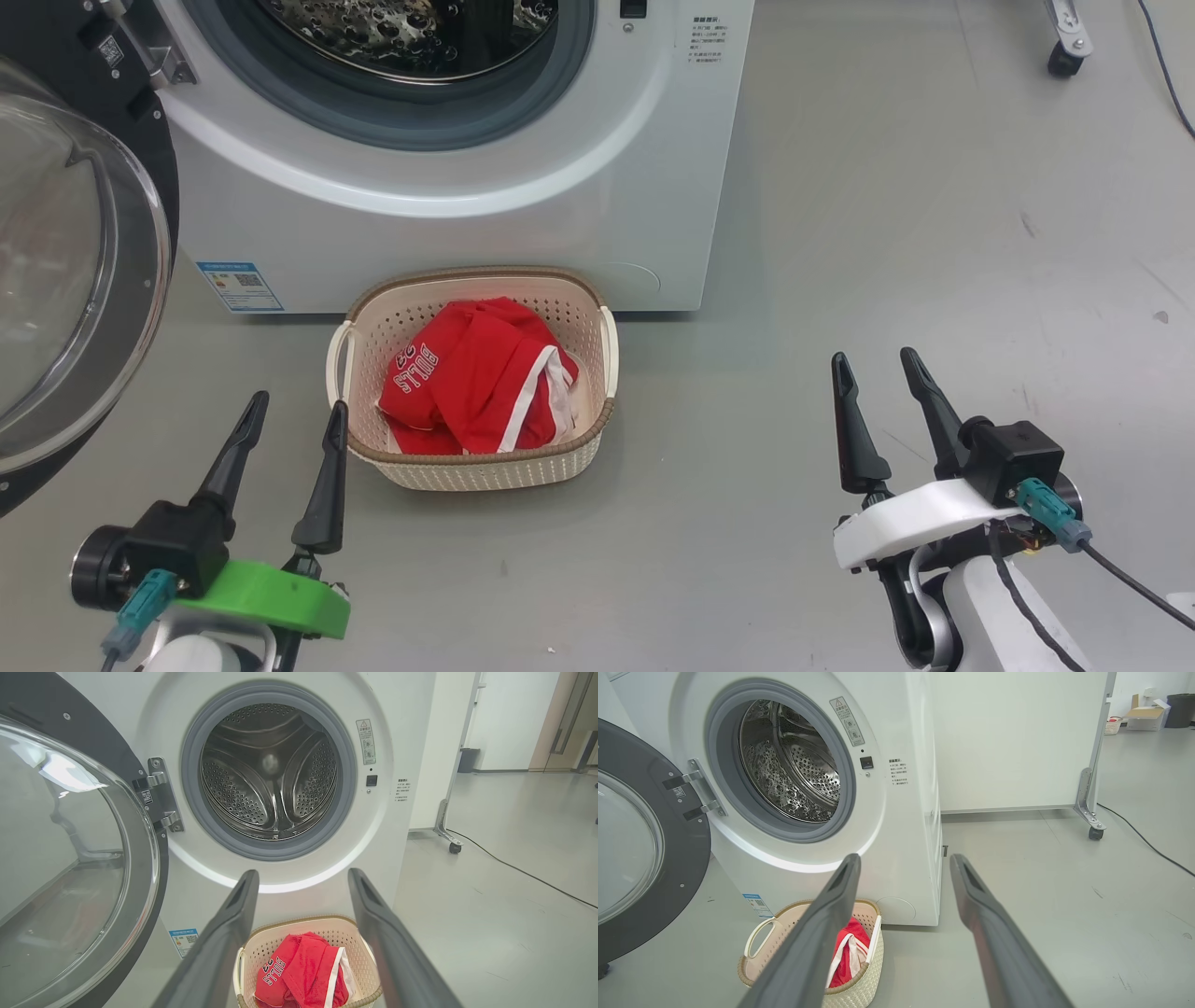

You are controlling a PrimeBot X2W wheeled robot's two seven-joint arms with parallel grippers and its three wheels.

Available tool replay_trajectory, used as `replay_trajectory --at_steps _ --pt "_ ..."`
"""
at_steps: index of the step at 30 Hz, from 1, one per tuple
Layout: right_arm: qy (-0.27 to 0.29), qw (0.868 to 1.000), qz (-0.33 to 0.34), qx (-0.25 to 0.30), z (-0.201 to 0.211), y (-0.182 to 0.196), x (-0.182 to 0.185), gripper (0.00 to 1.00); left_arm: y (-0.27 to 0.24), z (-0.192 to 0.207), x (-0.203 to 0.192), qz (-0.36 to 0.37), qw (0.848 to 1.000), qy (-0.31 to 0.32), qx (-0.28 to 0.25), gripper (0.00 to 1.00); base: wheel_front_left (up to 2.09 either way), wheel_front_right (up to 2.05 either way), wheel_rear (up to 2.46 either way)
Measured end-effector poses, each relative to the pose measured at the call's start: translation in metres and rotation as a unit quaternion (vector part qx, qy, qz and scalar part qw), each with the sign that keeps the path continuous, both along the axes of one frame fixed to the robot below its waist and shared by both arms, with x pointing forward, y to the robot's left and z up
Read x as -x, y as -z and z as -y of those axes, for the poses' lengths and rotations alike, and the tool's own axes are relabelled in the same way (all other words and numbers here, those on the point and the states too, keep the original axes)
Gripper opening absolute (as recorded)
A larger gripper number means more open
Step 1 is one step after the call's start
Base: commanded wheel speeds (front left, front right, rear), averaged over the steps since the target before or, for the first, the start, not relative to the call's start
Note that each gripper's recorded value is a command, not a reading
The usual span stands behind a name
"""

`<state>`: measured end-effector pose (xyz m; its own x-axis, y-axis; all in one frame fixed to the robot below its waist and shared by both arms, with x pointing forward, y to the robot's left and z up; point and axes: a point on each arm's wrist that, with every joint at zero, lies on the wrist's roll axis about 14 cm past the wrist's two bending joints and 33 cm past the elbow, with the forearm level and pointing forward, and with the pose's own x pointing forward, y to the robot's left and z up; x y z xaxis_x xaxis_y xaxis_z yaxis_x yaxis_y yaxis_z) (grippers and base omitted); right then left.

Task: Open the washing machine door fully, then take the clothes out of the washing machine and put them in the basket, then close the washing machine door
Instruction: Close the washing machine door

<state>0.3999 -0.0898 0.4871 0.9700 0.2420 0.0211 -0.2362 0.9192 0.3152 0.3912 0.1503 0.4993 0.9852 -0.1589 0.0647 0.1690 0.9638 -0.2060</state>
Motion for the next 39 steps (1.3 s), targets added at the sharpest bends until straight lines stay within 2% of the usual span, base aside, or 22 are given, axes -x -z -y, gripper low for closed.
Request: replay_trajectory --at_steps 28,39 --pt "-0.004 1.000 0.006 -0.002 -0.003 -0.004 -0.003 1.00 -0.002 -0.004 0.005 0.004 1.000 -0.007 -0.007 1.00 0.00 0.00 0.00" --pt "-0.033 0.999 0.002 -0.005 -0.025 0.000 -0.009 1.00 0.000 -0.025 0.016 -0.001 0.999 -0.040 -0.008 1.00 0.00 0.00 0.00"
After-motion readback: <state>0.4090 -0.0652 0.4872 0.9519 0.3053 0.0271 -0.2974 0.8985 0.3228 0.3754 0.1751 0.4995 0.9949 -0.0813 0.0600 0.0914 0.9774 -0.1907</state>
